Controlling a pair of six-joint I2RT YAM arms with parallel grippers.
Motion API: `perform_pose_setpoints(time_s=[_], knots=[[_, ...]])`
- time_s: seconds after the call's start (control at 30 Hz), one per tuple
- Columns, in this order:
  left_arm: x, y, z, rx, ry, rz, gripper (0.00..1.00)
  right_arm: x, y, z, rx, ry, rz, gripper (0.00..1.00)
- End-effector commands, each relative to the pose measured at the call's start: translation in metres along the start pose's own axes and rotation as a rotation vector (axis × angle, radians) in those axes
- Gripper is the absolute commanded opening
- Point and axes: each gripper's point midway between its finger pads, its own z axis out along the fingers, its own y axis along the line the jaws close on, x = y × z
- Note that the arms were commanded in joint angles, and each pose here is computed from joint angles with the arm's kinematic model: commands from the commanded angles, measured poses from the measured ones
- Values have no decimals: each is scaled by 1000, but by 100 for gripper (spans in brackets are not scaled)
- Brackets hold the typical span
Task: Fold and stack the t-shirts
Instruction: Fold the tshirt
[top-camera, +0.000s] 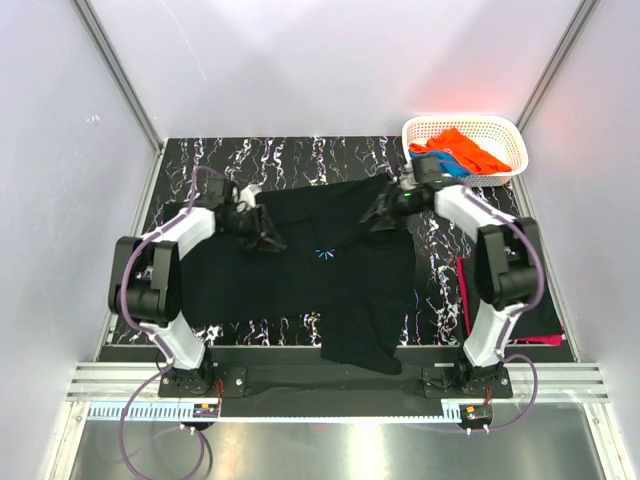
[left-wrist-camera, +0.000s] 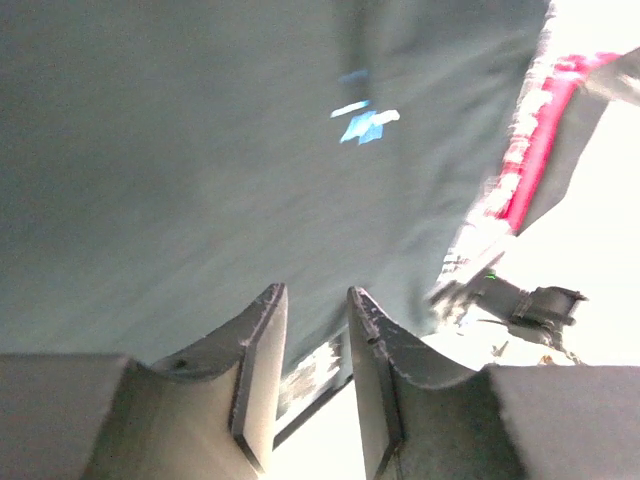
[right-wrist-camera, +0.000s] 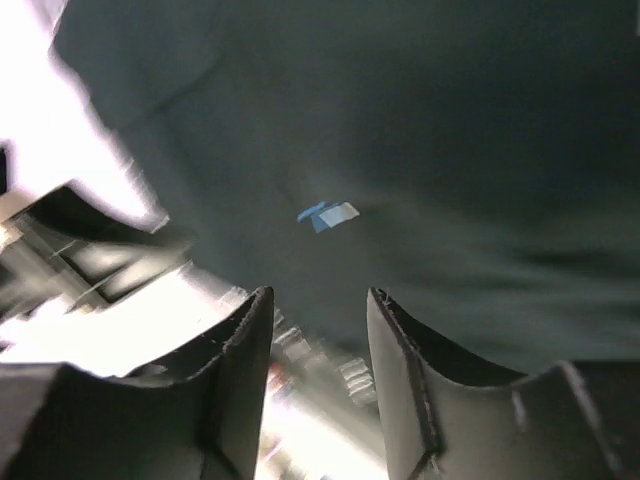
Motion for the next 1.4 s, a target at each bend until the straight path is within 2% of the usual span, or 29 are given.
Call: perform_pose_setpoints(time_s=[0.0,0.1,0.27,0.33,0.43,0.8,1.07,1.2,1.27,1.33,1.37], knots=[[-25,-64,20,254,-50,49,37,-19,-55,-24,183,-116,-232,51],[-42,-88,42,360,-98,92,41,-24,-73,-22,222,-130,-327,57],[-45,-88,79,355,-108,31,45,-31,-86,-15,215,-155,-323,64],[-36,-84,88,318,-81,21,45,-30,-88,-13,208,-139,-339,63],[-37,-73,95,229,-104,17,45,-32,-95,-8,218,-142,-358,63],[-23,-50,111,110,-44,-31,43,-40,-91,0,196,-131,-369,54],[-18,-51,128,120,12,-30,42,-43,-91,7,180,-125,-358,51],[-24,-57,130,136,15,-16,36,-50,-79,6,155,-137,-364,45],[-24,-58,130,138,16,-10,29,-51,-75,6,145,-140,-361,42],[-25,-59,131,142,21,-7,23,-51,-69,4,124,-139,-354,33],[-26,-59,131,143,21,-8,16,-50,-67,4,117,-137,-349,30]])
